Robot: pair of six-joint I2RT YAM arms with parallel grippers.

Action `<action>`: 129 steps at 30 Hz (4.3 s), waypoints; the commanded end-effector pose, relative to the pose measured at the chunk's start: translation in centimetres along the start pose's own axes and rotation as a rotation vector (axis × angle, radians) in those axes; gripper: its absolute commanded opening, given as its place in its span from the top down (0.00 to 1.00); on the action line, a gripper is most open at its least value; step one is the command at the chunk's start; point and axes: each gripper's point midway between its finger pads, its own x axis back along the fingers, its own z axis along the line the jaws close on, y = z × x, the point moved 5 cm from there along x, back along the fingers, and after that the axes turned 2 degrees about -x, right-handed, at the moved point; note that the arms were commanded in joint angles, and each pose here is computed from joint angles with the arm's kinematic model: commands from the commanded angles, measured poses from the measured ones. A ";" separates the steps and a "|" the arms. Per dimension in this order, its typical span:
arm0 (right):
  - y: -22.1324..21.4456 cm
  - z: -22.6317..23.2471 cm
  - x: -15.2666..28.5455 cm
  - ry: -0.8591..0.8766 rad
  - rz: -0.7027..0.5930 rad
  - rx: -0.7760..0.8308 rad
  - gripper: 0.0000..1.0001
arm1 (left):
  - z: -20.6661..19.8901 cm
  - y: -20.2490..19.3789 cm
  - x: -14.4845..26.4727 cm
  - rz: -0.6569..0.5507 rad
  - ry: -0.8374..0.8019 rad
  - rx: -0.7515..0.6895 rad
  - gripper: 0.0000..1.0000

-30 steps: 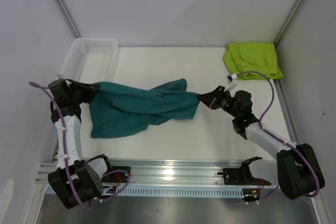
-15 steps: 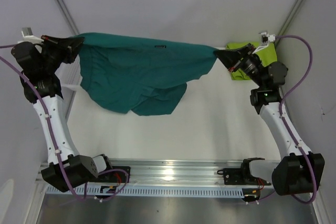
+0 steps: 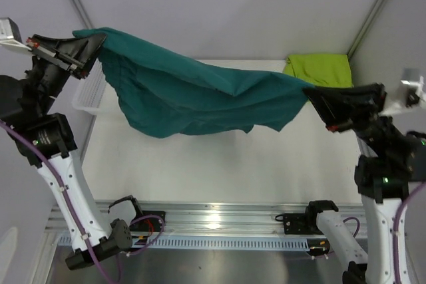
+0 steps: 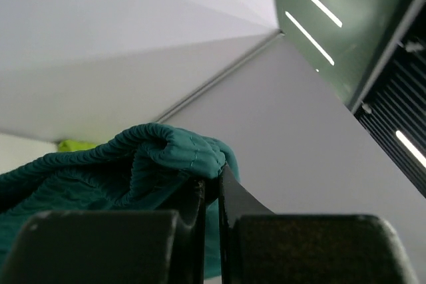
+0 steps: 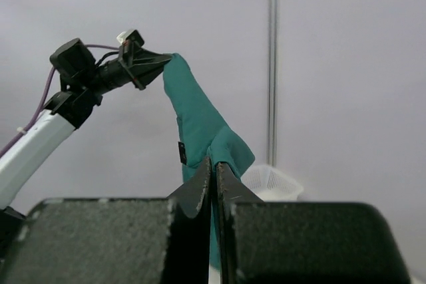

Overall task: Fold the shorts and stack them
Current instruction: Flatten the shorts out

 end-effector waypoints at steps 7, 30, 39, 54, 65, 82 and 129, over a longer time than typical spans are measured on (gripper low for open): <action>6.7 9.1 2.8 0.038 -0.151 0.214 1.00 | -19.0 -3.1 5.1 -0.028 -0.369 -0.352 1.00; -0.9 -16.8 -8.7 -0.125 -0.040 -0.103 1.00 | 6.4 5.9 -12.6 -0.083 -0.044 -0.075 1.00; 4.0 -25.3 -15.0 0.069 -0.113 -0.203 1.00 | 7.4 11.1 -21.8 -0.106 -0.262 0.029 1.00; -17.0 -25.9 -0.8 -0.066 0.003 -0.543 1.00 | 25.4 -7.7 -11.0 0.126 -0.097 0.064 1.00; -23.4 -16.9 8.2 -0.294 0.106 -0.589 1.00 | 28.2 -17.9 0.3 0.305 0.140 -0.018 1.00; -27.0 -4.4 16.6 -0.528 0.308 -0.481 0.48 | 29.8 -25.1 11.2 0.445 0.276 -0.027 0.36; -38.6 -33.8 -3.5 -0.847 0.975 -0.199 0.28 | 35.6 -15.3 -3.2 0.277 0.555 -0.101 0.01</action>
